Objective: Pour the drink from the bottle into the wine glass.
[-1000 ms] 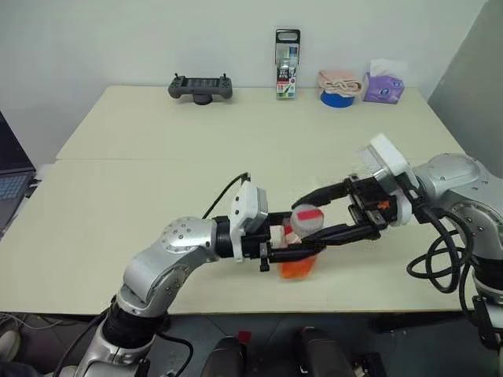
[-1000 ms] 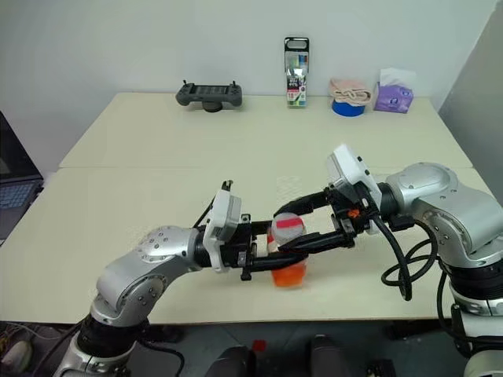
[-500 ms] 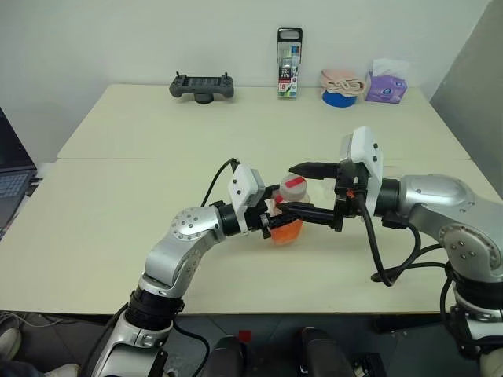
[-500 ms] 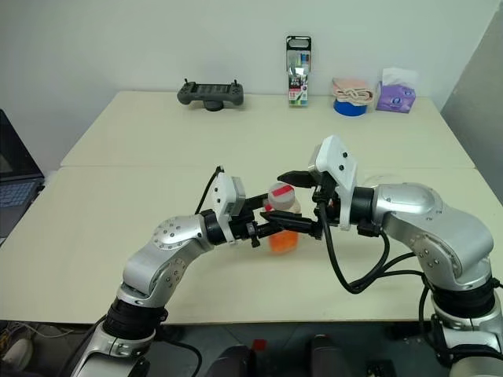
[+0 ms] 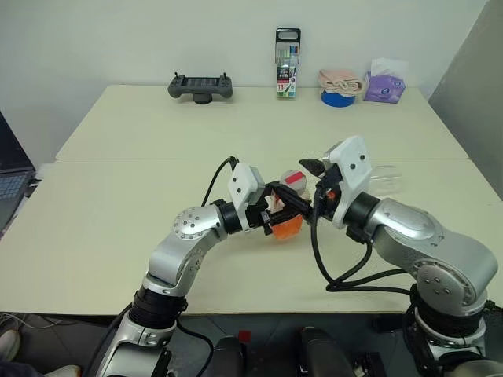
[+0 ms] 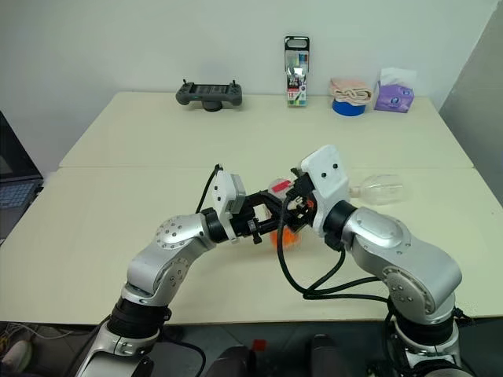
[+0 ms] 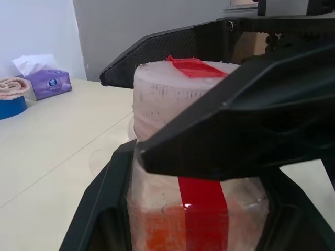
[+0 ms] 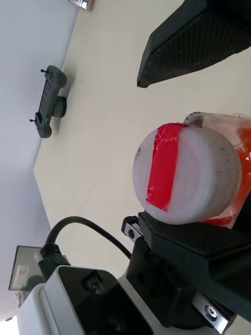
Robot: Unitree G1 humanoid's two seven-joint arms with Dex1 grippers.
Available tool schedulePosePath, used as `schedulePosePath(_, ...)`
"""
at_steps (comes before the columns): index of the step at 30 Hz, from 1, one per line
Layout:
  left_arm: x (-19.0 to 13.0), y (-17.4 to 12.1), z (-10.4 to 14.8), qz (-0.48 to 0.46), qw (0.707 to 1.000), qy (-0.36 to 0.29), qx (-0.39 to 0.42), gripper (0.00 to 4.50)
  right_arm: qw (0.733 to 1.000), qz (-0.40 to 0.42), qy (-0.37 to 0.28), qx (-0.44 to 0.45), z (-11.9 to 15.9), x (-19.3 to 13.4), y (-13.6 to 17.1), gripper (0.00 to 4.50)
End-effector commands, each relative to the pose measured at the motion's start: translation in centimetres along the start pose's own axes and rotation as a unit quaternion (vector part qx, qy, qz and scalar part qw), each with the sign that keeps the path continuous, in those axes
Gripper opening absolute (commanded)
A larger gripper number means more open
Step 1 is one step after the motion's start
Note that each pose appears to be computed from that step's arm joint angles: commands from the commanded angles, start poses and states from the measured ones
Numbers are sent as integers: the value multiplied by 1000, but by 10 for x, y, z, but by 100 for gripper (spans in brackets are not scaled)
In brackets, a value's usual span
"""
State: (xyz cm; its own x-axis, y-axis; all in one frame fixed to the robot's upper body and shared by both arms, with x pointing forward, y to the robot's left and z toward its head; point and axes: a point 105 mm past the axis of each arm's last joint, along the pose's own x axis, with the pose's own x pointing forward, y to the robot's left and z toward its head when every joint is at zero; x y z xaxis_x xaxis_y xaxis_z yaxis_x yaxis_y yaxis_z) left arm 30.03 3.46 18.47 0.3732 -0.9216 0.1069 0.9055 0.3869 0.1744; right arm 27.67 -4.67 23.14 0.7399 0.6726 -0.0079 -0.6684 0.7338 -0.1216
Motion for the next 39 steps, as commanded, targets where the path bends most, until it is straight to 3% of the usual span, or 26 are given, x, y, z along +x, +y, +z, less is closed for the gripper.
schedulePosePath(1, -1, 5, 18, 4, 999, -27, 27, 215, 998, -43, -33, -11, 18, -3, -2, 404)
schedulePosePath(12, -1, 8, 15, 4, 999, -23, 28, 215, 995, -101, -25, -4, 25, -6, -4, 404)
schedulePosePath(25, -3, 9, 12, 9, 999, -18, 32, 215, 996, -78, 10, 34, 15, -4, 5, 404)
schedulePosePath(28, -3, 9, 11, 12, 999, -18, 32, 215, 996, -84, 14, 30, 15, -5, 4, 349)
schedulePosePath(31, -4, 10, 11, 15, 999, -18, 32, 215, 995, -91, 16, 31, 14, -4, 3, 245)
schedulePosePath(33, -4, 10, 11, 16, 999, -18, 32, 215, 995, -92, 19, 32, 13, -4, 3, 200)
schedulePosePath(39, -3, 9, 10, 13, 999, -18, 32, 215, 995, -91, 27, 19, 12, -4, 1, 191)
